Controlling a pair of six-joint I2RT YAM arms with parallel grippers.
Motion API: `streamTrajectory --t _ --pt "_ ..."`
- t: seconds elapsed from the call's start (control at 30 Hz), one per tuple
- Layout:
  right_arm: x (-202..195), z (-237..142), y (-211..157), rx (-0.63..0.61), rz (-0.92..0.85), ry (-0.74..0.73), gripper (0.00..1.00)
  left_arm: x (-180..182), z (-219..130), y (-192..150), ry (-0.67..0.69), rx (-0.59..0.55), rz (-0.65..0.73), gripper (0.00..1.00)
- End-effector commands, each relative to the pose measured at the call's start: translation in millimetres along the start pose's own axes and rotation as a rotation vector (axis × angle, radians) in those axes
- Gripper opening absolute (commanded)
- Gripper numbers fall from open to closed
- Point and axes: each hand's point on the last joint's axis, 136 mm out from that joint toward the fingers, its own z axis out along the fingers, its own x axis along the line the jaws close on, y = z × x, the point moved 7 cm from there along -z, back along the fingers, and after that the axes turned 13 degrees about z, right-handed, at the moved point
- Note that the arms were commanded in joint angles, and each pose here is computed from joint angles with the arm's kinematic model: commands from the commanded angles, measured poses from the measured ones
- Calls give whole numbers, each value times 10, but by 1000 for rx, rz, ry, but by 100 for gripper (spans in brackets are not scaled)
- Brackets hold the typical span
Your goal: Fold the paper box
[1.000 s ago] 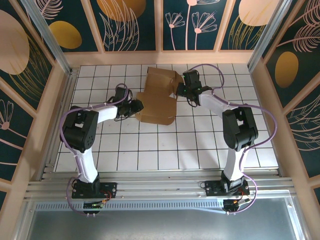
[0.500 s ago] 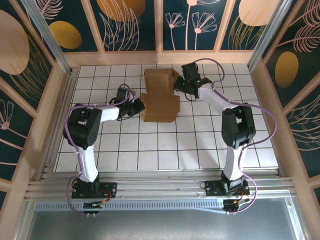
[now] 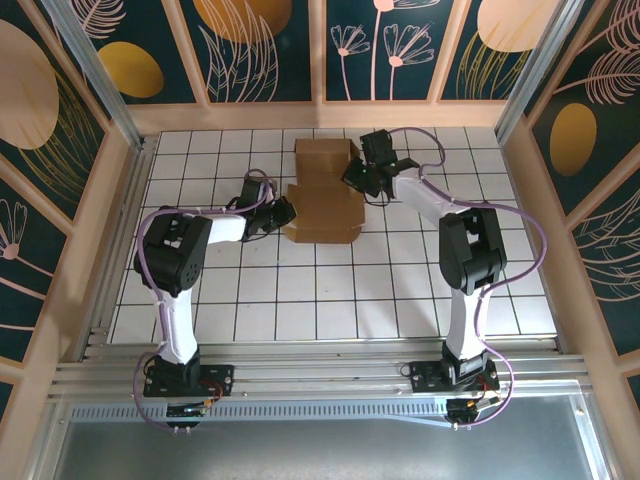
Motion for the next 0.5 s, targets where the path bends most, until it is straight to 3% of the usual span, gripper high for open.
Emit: streamTrajectory --t 0.0,0.3,0.47 --pt "32 57 -164 71 62 55 0 -69 140 -94 -19 33 -22 6" --pt "48 86 -122 39 41 98 0 -161 187 -108 -18 38 -16 12" --pt "212 -282 -124 -21 -91 157 0 -149 144 -106 7 32 2 19"
